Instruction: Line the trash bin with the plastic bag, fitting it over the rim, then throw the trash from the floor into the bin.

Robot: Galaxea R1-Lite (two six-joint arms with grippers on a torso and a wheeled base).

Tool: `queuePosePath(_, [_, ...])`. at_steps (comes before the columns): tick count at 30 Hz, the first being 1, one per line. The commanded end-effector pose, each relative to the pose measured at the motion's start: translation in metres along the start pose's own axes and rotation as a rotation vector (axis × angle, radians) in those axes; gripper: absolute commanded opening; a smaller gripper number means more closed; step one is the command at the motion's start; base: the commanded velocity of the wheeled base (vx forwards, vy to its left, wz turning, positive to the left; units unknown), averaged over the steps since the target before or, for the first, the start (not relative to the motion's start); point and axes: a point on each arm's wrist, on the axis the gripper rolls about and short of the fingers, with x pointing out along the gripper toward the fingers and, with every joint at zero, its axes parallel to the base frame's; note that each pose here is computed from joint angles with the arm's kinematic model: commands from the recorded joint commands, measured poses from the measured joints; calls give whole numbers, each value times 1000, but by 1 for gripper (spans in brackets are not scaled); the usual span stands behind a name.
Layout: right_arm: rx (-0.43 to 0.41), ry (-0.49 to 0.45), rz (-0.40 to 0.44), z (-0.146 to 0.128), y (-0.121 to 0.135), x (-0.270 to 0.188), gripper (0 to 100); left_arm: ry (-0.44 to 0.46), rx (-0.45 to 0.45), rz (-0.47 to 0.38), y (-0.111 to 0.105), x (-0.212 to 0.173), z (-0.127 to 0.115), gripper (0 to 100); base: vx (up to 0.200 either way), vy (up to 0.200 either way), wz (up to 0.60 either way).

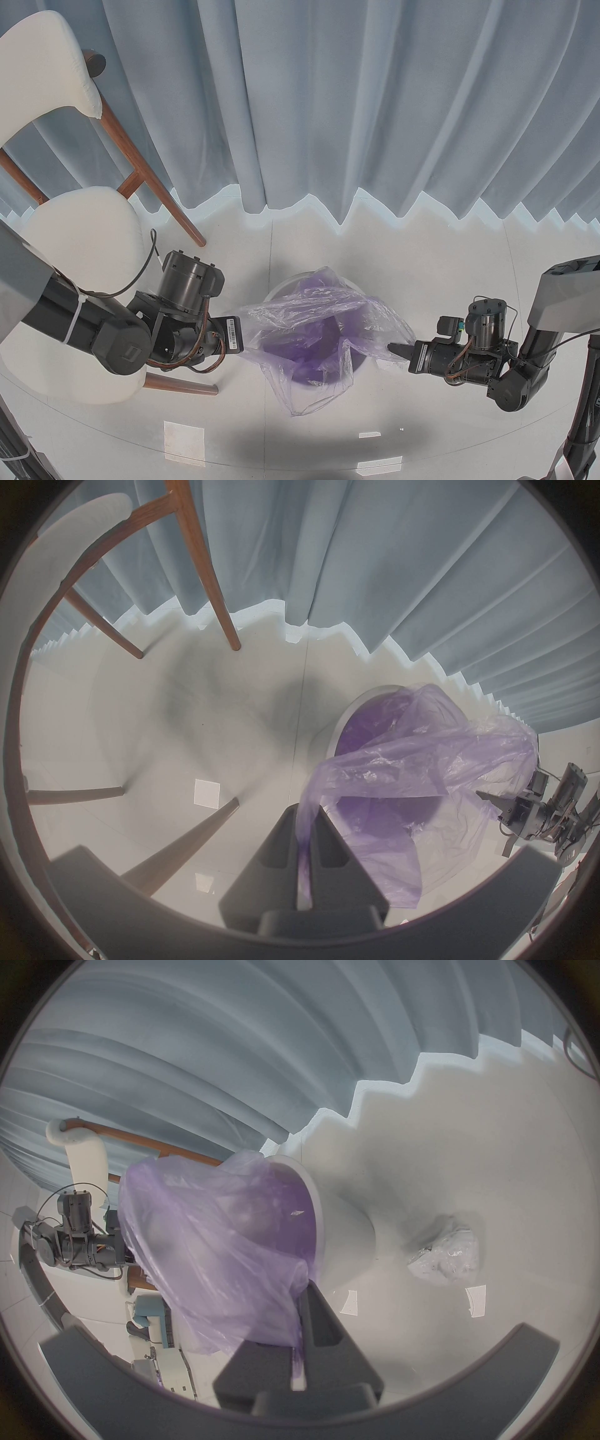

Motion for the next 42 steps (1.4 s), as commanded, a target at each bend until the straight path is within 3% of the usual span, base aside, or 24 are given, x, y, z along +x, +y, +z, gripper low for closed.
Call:
queuePosePath(1, [18,-13,-16,4,-8,4,0,-12,-9,-3,-2,3,4,0,0,0,0])
queuePosePath(10, [4,-150,-10,56,-16,20,0,-115,-67,-19,-13,35,49,0,0,0,0])
queuePosePath(15, [59,-193,9,81,-12,27,0,-143,-87,-9,-12,47,65,0,0,0,0])
queuePosePath(30, [102,-210,-64,120,-34,37,0,-123,-104,30,-9,62,85,0,0,0,0])
queuePosePath(42, [152,-114,-111,139,-26,40,0,-101,-201,91,-13,77,107,0,0,0,0])
